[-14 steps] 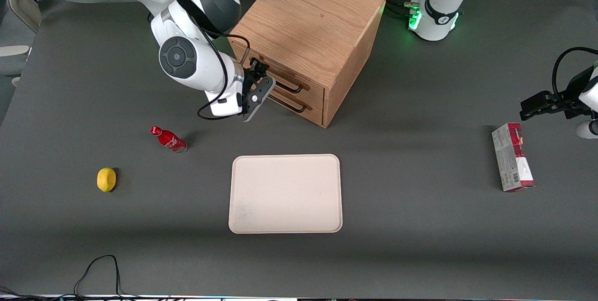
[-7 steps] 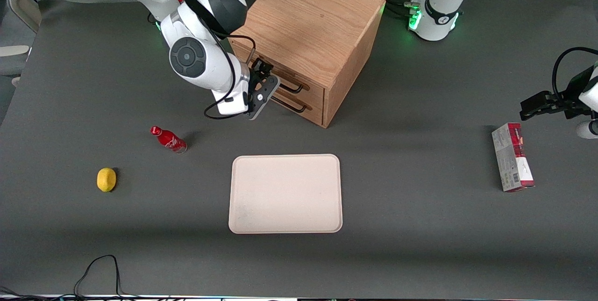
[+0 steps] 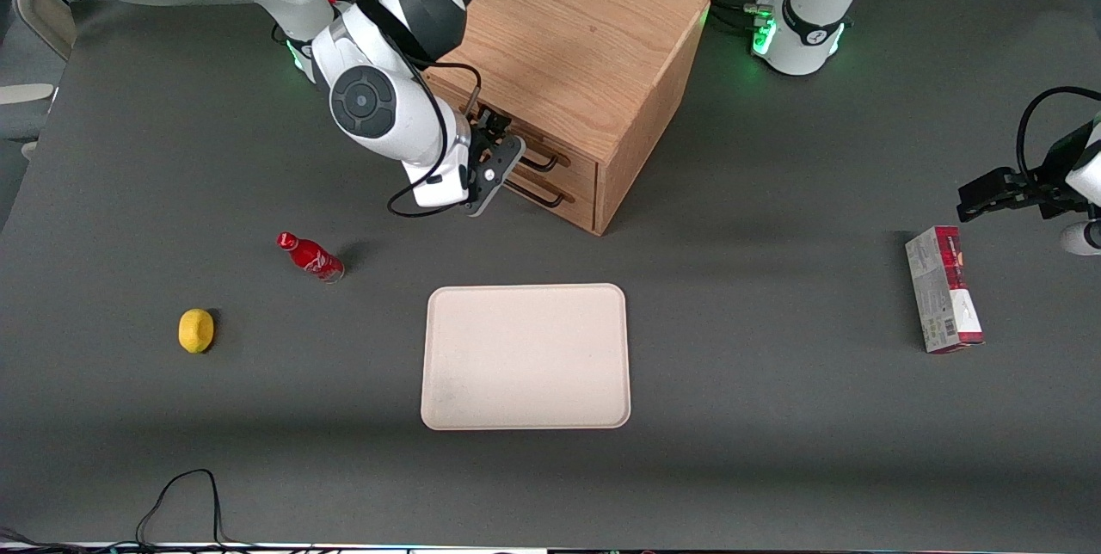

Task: Open upper drawer
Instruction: 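Align the right gripper on the upper drawer handle and close it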

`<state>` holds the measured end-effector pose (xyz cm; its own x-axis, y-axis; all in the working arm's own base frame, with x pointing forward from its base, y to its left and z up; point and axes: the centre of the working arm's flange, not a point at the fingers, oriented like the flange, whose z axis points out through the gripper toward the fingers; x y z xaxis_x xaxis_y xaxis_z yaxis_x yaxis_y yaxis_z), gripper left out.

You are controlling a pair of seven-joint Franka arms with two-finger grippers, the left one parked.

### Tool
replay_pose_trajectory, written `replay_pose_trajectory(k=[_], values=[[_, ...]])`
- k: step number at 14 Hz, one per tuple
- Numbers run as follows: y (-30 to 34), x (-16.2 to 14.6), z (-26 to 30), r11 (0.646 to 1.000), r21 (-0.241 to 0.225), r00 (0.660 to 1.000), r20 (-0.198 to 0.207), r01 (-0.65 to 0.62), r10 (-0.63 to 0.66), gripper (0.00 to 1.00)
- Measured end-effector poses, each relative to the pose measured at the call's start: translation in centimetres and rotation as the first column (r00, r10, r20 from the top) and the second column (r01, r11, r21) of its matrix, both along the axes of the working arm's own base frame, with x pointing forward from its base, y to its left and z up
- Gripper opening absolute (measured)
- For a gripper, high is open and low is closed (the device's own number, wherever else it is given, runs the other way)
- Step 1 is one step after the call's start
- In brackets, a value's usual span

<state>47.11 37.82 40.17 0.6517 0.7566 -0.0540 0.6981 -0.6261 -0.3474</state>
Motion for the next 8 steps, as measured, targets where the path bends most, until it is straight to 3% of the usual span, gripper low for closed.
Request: replay_pose_trajectory(k=[8], values=[[0.6, -0.4, -1.4, 1.000, 0.001, 1.000, 0.016, 0.001, -0.001, 1.00]])
